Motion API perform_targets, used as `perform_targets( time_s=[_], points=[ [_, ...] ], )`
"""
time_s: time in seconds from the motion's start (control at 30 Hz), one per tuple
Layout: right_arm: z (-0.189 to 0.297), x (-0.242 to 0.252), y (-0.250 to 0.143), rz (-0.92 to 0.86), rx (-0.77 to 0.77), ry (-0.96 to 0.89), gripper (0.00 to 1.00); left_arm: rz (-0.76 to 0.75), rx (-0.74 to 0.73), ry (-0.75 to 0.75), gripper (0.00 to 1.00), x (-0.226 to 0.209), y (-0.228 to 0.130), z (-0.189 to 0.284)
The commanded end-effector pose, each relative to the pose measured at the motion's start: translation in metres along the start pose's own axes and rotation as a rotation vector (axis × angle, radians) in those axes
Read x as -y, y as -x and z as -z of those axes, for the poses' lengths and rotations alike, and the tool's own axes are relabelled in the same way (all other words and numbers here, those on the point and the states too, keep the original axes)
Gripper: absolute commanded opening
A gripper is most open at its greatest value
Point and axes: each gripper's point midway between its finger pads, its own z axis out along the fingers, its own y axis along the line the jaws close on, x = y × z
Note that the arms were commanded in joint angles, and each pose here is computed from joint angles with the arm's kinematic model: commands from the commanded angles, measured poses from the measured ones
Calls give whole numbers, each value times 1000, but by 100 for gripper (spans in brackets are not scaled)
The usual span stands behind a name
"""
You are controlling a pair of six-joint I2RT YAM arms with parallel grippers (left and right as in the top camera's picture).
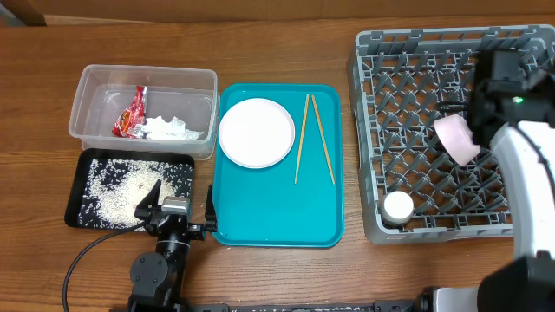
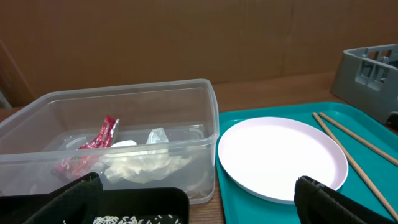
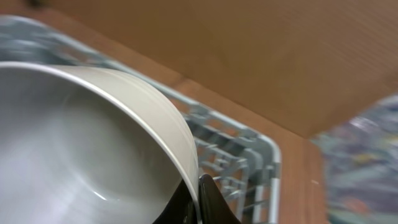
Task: Sort waste into correct bins and load items into the dishwasher
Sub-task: 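Place the grey bowl into the dish rack with the right gripper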
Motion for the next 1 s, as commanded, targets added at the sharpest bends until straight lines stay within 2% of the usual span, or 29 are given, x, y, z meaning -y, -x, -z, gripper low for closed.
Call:
perform_targets(
  time_s=[0.0,0.23,0.53,0.7,0.97],
  points=[
    [-34,20,-2,-8,-35,-118,4,15,8,3,100,-1,1,0],
    [-78,25,-29,23,-155,-194,4,14,8,3,100,-1,1,0],
    [-100,11,-46,120,-147,-277,4,14,8,3,100,-1,1,0],
    [-93,-12,-51,160,-135,-231,4,14,8,3,100,-1,1,0],
    [-66,-52,-43,298,-20,-152,4,14,8,3,100,-1,1,0]
  ],
)
